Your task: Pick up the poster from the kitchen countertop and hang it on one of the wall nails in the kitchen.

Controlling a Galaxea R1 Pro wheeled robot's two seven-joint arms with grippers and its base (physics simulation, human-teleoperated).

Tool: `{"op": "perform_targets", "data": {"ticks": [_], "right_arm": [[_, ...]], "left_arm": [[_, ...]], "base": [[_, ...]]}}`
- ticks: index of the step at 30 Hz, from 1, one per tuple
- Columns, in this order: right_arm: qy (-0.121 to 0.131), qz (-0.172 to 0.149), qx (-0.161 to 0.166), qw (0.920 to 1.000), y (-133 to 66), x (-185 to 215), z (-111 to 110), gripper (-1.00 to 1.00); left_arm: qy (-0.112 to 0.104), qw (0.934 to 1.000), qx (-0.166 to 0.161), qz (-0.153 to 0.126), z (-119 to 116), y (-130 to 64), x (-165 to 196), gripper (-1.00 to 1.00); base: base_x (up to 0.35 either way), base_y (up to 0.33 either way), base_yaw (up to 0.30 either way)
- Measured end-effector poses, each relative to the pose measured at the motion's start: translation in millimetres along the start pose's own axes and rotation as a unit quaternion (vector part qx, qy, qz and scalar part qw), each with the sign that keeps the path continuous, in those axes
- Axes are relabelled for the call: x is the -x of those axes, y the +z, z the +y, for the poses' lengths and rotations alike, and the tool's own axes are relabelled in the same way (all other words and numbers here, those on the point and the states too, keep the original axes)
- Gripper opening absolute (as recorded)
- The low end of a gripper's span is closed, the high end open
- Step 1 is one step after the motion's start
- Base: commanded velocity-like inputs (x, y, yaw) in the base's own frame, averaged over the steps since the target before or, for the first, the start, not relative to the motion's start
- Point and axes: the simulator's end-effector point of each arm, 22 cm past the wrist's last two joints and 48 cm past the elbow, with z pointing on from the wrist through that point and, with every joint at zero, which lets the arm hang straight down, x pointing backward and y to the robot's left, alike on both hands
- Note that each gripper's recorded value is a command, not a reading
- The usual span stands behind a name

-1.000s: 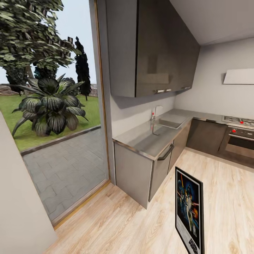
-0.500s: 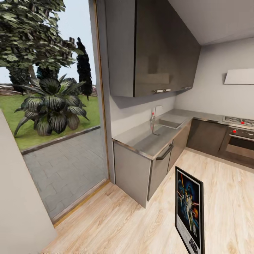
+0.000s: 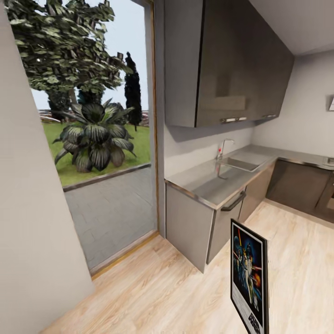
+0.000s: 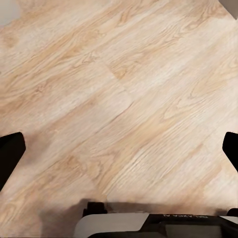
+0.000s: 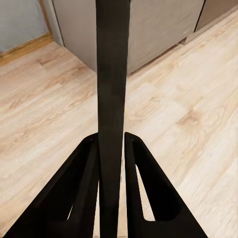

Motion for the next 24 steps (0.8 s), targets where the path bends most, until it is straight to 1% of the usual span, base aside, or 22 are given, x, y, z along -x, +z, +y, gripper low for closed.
{"op": "perform_targets", "data": {"ticks": [7, 24], "right_arm": [[0.0, 0.0, 0.0, 1.0, 0.0, 0.0, -0.1, -1.0], [0.0, -0.001, 0.0, 1.0, 0.1, 0.4, 0.1, -1.0]], "left_arm": [[0.0, 1.0, 0.0, 0.0, 0.0, 0.1, 0.2, 1.0], [0.0, 1.0, 0.0, -0.001, -0.3, 0.1, 0.4, 1.0]], "base": [[-0.322, -0.038, 0.289], [-0.327, -0.002, 0.289]]}}
